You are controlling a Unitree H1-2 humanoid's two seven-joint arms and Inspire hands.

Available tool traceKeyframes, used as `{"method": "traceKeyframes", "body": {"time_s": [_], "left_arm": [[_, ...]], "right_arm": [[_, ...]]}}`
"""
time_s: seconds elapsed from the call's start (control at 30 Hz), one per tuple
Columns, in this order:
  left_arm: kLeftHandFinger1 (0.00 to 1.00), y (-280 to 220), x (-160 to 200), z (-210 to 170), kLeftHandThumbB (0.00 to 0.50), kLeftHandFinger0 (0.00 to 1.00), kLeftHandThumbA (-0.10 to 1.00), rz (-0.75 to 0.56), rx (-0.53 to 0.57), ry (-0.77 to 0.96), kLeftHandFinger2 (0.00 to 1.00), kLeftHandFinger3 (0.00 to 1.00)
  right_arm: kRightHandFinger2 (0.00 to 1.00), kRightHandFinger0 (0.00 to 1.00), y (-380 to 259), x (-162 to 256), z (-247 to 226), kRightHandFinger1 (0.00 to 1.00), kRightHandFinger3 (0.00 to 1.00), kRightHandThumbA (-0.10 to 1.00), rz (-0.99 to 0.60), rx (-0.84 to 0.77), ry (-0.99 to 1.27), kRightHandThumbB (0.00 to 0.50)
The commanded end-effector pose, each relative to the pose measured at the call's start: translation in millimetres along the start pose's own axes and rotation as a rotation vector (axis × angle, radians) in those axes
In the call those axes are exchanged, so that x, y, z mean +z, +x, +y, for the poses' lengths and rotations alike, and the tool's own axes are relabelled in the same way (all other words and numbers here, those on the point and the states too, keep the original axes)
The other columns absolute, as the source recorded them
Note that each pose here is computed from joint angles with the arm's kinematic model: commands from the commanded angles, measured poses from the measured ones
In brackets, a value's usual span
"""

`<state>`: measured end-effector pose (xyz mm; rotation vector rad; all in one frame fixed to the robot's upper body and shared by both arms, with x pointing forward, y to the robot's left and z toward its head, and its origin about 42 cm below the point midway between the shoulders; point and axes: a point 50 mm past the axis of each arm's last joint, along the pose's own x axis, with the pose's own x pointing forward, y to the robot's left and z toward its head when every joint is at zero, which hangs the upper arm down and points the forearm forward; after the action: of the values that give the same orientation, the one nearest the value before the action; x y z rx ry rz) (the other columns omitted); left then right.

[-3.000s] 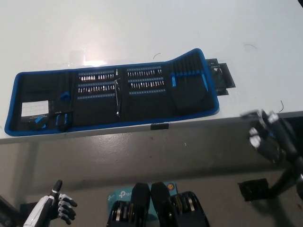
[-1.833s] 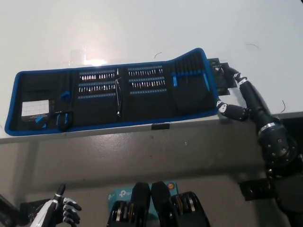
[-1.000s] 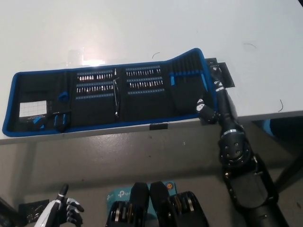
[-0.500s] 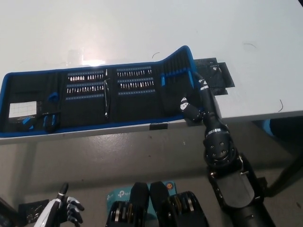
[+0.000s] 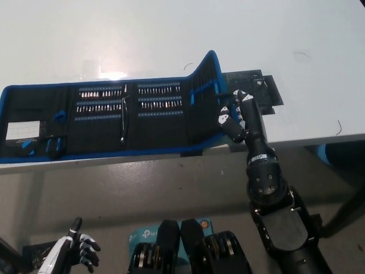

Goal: The robot uses its right hand to lift an edge of the toolkit kept in middle of the desk and make one fold in it

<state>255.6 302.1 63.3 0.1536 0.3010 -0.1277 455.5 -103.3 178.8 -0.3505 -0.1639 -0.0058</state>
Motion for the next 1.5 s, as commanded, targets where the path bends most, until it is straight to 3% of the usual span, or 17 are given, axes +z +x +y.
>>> {"method": "traceKeyframes", "body": {"time_s": [0.0, 0.3, 0.33, 0.47, 0.63, 0.7, 0.8, 0.87, 1.0, 1.1, 1.13, 1.2, 1.27, 1.3, 1.4, 1.43, 1.47], "left_arm": [[0.29, -2, 10, 7, 0.500, 0.32, 1.00, -0.044, -0.017, 0.037, 0.24, 0.29], [0.32, 0, 14, 10, 0.500, 0.35, 1.00, -0.038, -0.037, 0.039, 0.26, 0.31], [0.34, 0, 14, 11, 0.500, 0.37, 1.00, -0.036, -0.039, 0.041, 0.31, 0.35], [0.34, 1, 13, 12, 0.500, 0.35, 1.00, -0.034, -0.042, 0.053, 0.30, 0.34], [0.35, -1, 12, 7, 0.500, 0.38, 1.00, -0.026, -0.043, 0.055, 0.29, 0.35], [0.34, -1, 12, 7, 0.500, 0.37, 1.00, -0.023, -0.047, 0.056, 0.28, 0.34], [0.33, 1, 12, 6, 0.500, 0.37, 1.00, -0.025, -0.054, 0.064, 0.27, 0.32], [0.32, 3, 13, 5, 0.500, 0.38, 1.00, -0.029, -0.060, 0.071, 0.28, 0.32], [0.32, 6, 14, 1, 0.500, 0.38, 1.00, -0.029, -0.059, 0.063, 0.28, 0.31], [0.32, 7, 15, -2, 0.500, 0.40, 1.00, -0.028, -0.065, 0.062, 0.27, 0.29], [0.32, 7, 17, -2, 0.500, 0.39, 1.00, -0.032, -0.070, 0.065, 0.27, 0.29], [0.32, 8, 19, 0, 0.500, 0.38, 1.00, -0.035, -0.072, 0.071, 0.27, 0.30], [0.32, 8, 21, 1, 0.500, 0.38, 1.00, -0.037, -0.072, 0.070, 0.27, 0.30], [0.32, 8, 21, 1, 0.500, 0.38, 1.00, -0.037, -0.071, 0.066, 0.27, 0.30], [0.32, 8, 22, 4, 0.500, 0.37, 1.00, -0.040, -0.073, 0.065, 0.28, 0.32], [0.34, 7, 20, 4, 0.500, 0.37, 1.00, -0.035, -0.071, 0.063, 0.29, 0.33], [0.35, 6, 17, 4, 0.500, 0.38, 1.00, -0.027, -0.071, 0.052, 0.32, 0.35]], "right_arm": [[0.42, 0.00, 7, 26, -2, 0.17, 0.18, -0.10, -0.162, -0.057, 0.012, 0.075], [0.34, 0.00, 17, 56, 0, 0.06, 0.23, -0.10, -0.311, 0.060, -0.268, 0.116], [0.34, 0.01, 18, 61, 2, 0.11, 0.25, -0.08, -0.333, 0.086, -0.307, 0.163], [0.16, 0.00, 25, 96, 24, 0.00, 0.35, -0.10, -0.445, 0.261, -0.546, 0.208], [0.17, 0.00, 22, 118, 61, 0.01, 0.28, -0.10, -0.508, 0.405, -0.732, 0.282], [0.24, 0.00, 19, 120, 75, 0.02, 0.16, -0.10, -0.555, 0.438, -0.770, 0.250], [0.45, 0.00, 15, 123, 94, 0.12, 0.21, -0.10, -0.586, 0.478, -0.837, 0.268], [0.41, 0.00, 12, 126, 113, 0.07, 0.35, -0.10, -0.611, 0.505, -0.896, 0.270], [0.35, 0.00, 12, 124, 129, 0.04, 0.36, -0.09, -0.618, 0.552, -0.983, 0.313], [0.27, 0.00, 8, 107, 139, 0.00, 0.38, -0.04, -0.572, 0.638, -1.092, 0.288], [0.29, 0.00, 2, 90, 142, 0.03, 0.43, -0.02, -0.543, 0.690, -1.147, 0.217], [0.34, 0.00, -3, 73, 142, 0.07, 0.42, -0.09, -0.522, 0.728, -1.203, 0.259], [0.41, 0.00, -6, 61, 140, 0.13, 0.42, -0.10, -0.491, 0.767, -1.245, 0.242], [0.55, 0.11, -11, 49, 135, 0.25, 0.62, -0.10, -0.408, 0.840, -1.279, 0.225], [0.40, 0.00, -14, 36, 129, 0.13, 0.93, -0.10, -0.372, 0.871, -1.284, 0.198], [0.50, 0.05, -14, 32, 129, 0.23, 1.00, -0.10, -0.347, 0.890, -1.296, 0.148], [0.90, 0.47, -15, 27, 126, 0.72, 1.00, -0.10, -0.313, 0.911, -1.302, 0.164]]}}
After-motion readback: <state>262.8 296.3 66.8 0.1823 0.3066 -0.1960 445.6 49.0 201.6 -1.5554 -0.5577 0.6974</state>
